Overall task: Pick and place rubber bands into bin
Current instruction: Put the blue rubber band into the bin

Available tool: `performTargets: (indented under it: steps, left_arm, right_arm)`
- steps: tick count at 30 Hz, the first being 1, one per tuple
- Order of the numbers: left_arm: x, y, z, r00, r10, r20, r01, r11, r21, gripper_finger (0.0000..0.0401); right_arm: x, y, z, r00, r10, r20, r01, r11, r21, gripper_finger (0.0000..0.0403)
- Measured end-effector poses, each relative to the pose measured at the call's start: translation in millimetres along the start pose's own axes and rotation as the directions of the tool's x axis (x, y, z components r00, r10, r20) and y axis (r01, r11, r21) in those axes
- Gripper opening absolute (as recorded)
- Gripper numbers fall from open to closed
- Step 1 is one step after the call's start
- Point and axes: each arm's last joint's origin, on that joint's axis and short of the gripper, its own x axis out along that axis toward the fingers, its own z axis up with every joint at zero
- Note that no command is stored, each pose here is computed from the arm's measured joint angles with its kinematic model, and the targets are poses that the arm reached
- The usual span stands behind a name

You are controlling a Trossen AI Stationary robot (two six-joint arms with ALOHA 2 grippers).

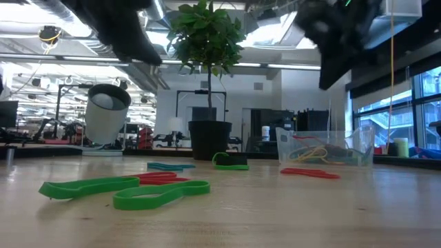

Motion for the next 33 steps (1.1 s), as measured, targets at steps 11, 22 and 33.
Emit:
performTargets:
  steps: [11, 22, 33]
  left_arm:
    - [65, 9, -7, 0.928, -0.032, -0.37, 0.039, 0.999, 0.011, 0.007]
    - [123, 19, -36, 0.822, -0.032, -0.568, 0.012, 0.999, -0.039, 0.0115]
    - [142, 15, -28, 0.791, -0.011, -0.612, -0.021, 0.999, -0.046, 0.0039]
  right_arm:
    - [-25, 27, -81, 0.995, 0.098, 0.029, -0.098, 0.995, -0.002, 0.0006]
    - [-16, 15, -103, 1.0, 0.013, -0.016, -0.015, 0.987, -0.159, 0.0003]
    - [8, -12, -111, 0.979, 0.201, -0.037, -0.203, 0.937, -0.286, 0.0003]
